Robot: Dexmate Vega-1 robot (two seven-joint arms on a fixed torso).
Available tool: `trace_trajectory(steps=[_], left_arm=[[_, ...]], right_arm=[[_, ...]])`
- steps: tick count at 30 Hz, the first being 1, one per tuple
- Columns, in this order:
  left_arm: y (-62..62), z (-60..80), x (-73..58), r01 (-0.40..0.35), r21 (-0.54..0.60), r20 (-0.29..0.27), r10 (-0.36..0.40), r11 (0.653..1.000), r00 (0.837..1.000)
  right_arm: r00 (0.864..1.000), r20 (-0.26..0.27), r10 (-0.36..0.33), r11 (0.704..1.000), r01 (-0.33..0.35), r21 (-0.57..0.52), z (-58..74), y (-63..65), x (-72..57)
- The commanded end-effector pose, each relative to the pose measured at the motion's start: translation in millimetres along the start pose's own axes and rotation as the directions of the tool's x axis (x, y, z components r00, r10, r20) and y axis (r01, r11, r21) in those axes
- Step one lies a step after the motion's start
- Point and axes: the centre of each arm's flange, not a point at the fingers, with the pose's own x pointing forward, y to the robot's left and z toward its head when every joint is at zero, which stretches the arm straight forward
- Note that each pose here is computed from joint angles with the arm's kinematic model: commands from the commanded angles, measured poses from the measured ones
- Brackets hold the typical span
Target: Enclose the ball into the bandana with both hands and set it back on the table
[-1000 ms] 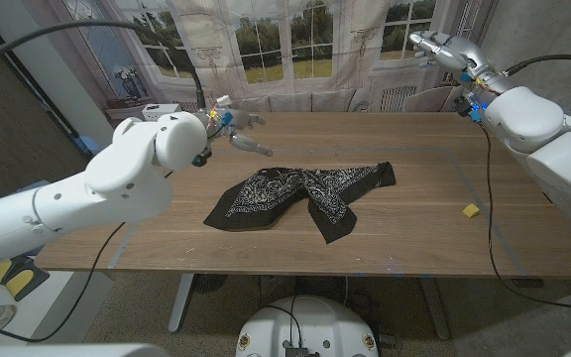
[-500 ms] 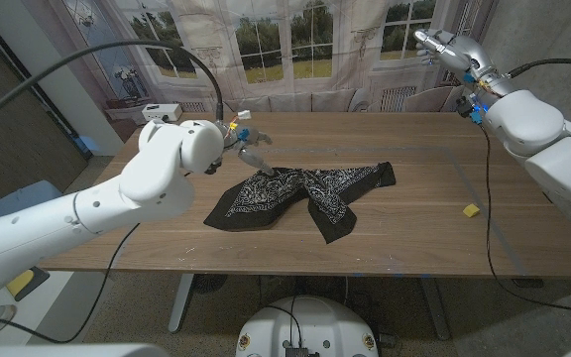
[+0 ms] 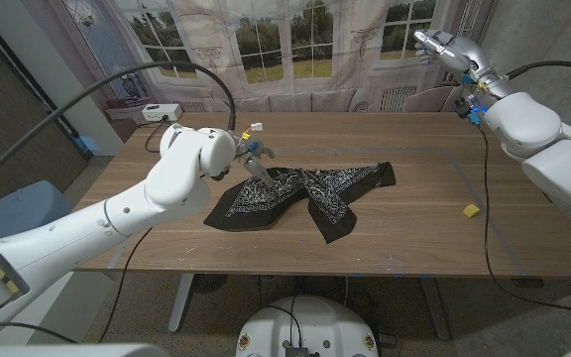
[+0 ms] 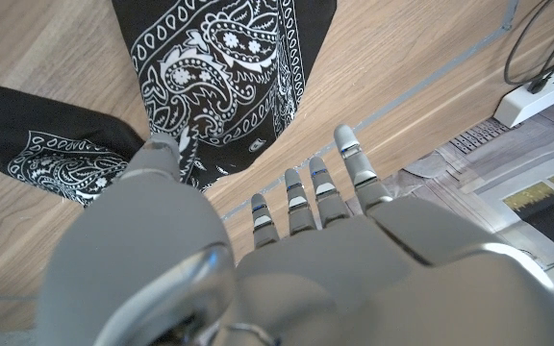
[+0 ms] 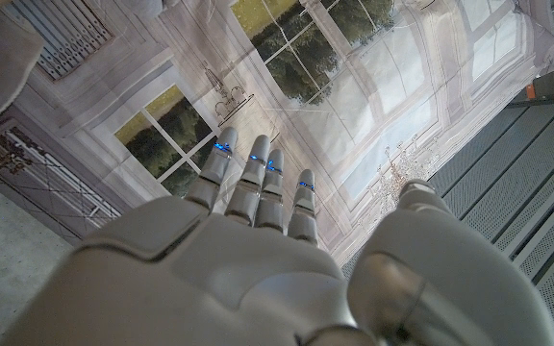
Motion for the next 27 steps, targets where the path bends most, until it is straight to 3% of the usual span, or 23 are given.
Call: trace_trajectory(steps=[1, 10, 20, 23, 27], left_arm=[[-16.1, 14.1, 28.0, 0.063, 0.042, 0.001, -0.063, 0.997, 0.998], [-30.3, 28.6, 43.7, 0.093, 0.107, -0.02, -0.091, 0.99, 0.996], [-46.0, 36.9, 59.3, 0.11, 0.078, 0.014, -0.112, 0.991, 0.994], [-49.8, 40.8, 63.7, 0.106, 0.102, 0.003, -0.107, 0.989, 0.994], [-57.2, 42.2, 71.3, 0.106, 0.079, 0.033, -0.109, 0.991, 0.994]], right_arm=[[1.0, 0.005, 0.002, 1.0, -0.002, 0.001, -2.2, 2.4, 0.1], [1.0, 0.012, -0.006, 1.0, 0.006, 0.006, -7.2, 2.7, -1.3], [1.0, 0.002, 0.005, 1.0, -0.005, -0.006, -14.9, 3.7, 8.9], [1.0, 0.002, -0.004, 1.0, 0.004, -0.011, -15.0, 3.6, 9.8], [1.0, 0.0, 0.008, 1.0, -0.008, -0.014, -15.2, 4.2, 12.5]])
